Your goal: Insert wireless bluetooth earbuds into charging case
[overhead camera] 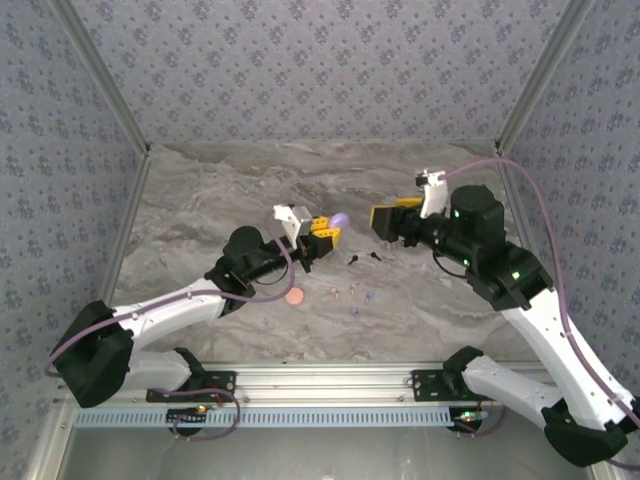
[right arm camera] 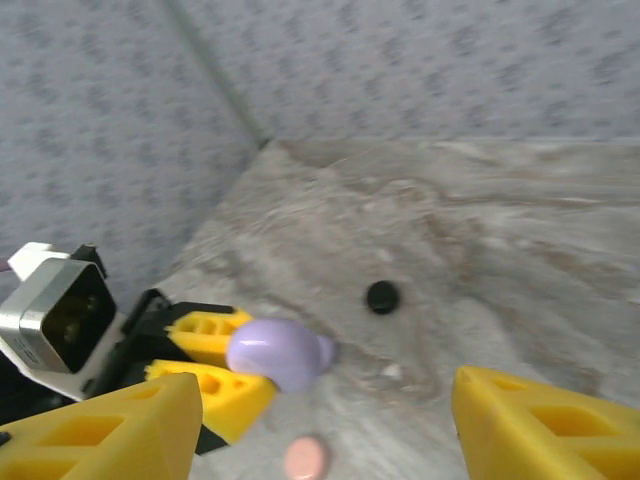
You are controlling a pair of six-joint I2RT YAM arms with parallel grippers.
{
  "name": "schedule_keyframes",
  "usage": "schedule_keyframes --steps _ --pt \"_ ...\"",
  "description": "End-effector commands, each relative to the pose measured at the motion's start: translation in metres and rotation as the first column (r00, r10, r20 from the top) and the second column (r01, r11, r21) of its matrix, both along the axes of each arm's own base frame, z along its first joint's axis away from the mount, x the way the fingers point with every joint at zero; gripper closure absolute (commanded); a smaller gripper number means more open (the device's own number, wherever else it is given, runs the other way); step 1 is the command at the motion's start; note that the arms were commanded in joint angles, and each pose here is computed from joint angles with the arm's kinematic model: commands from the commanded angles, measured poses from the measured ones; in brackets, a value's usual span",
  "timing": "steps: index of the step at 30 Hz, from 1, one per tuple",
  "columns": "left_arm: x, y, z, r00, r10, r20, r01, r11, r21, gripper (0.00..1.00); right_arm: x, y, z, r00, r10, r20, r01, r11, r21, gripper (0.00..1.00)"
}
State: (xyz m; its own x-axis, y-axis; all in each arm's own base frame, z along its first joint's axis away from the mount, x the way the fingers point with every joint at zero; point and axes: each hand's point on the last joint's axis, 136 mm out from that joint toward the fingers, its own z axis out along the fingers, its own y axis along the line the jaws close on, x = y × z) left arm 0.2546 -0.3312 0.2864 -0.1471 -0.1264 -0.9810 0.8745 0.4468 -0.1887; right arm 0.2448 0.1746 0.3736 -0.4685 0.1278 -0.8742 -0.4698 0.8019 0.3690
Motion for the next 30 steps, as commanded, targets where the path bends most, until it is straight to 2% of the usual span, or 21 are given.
schedule_keyframes --steps 1,4,7,15,25,30 --pt "0.036 0.009 -0.036 0.974 0.129 -0.186 -0.116 0.990 0.080 1.00 0.009 -0.045 -0.042 0.972 -0.228 -0.050 0.220 0.968 -0.123 0.28" --pt "0.064 0.011 -0.076 0.920 0.234 -0.315 -0.182 0.966 0.185 1.00 0.008 -0.054 -0.056 0.964 -0.256 -0.077 0.245 0.961 -0.128 0.28" --pt "0.086 0.000 -0.109 0.870 0.304 -0.388 -0.190 0.933 0.304 1.00 0.007 -0.058 -0.062 0.961 -0.260 -0.096 0.247 0.960 -0.130 0.27" --pt "0.132 -0.030 -0.163 0.745 0.417 -0.520 -0.201 0.884 0.422 1.00 0.002 -0.064 -0.071 0.957 -0.267 -0.115 0.249 0.957 -0.148 0.27" --pt "0.153 -0.057 -0.209 0.652 0.416 -0.633 -0.152 0.891 0.429 1.00 -0.002 -0.070 -0.084 0.952 -0.273 -0.135 0.248 0.952 -0.177 0.27" --pt "0.153 -0.059 -0.228 0.610 0.416 -0.674 -0.142 0.894 0.424 0.94 -0.003 -0.072 -0.089 0.952 -0.272 -0.143 0.243 0.951 -0.191 0.27"
